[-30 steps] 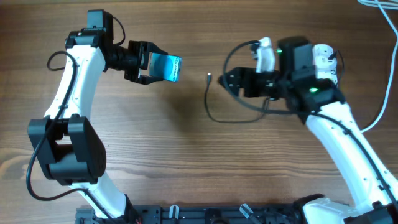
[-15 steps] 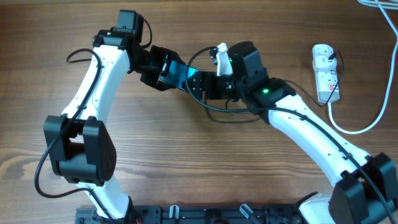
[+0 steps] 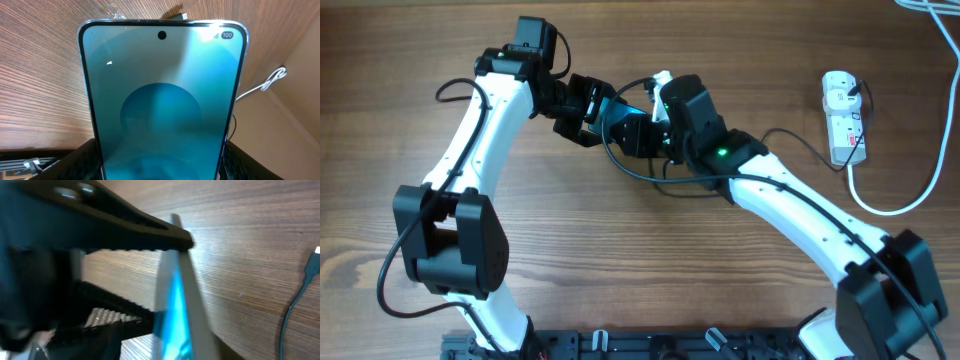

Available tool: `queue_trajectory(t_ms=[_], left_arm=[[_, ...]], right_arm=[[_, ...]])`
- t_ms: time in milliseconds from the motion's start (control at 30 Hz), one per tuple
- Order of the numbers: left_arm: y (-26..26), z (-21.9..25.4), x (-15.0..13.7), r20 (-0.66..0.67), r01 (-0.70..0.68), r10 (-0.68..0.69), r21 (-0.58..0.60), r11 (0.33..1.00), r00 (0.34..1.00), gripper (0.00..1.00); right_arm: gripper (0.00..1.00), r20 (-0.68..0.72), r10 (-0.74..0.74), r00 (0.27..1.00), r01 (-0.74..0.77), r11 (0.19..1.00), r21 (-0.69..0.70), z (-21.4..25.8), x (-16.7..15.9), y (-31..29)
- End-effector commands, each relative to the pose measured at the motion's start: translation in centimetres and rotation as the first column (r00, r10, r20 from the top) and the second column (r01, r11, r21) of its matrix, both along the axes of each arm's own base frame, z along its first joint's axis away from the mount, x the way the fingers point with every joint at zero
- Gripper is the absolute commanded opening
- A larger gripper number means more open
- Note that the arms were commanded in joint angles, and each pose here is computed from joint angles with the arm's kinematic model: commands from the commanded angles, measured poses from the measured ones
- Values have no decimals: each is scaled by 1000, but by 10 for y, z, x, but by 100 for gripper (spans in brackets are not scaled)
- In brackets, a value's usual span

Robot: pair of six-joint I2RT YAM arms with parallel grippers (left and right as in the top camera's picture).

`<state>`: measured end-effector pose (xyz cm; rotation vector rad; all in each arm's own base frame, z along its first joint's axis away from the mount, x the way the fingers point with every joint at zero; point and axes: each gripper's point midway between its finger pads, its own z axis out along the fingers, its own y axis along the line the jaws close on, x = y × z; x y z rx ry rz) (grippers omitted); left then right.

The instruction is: Plug charger to phone and switch on socket

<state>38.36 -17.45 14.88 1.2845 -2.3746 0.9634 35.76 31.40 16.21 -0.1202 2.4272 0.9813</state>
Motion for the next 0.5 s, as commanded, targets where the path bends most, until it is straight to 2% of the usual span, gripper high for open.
queue_trajectory(t_ms=[0, 300, 367, 433, 467], left_arm=[[-6, 17, 1, 19, 2, -1, -43, 999, 1000, 33], [-6, 16, -2, 8, 2, -1, -41, 999, 1000, 34], [-6, 16, -2, 6, 2, -2, -41, 999, 1000, 35], [-6, 16, -2, 4, 2, -1, -40, 999, 1000, 37], [-6, 16, -2, 5, 2, -1, -40, 999, 1000, 40]], right_arm=[[40, 0, -13, 1000, 13, 1000, -18, -7, 7, 3], [31, 25, -13, 1000, 13, 1000, 0, -2, 11, 6], [24, 30, -13, 999, 13, 1000, 4, -1, 12, 7], [13, 23, -21, 999, 21, 1000, 12, 0, 12, 7], [4, 13, -27, 1000, 27, 999, 19, 0, 12, 7]])
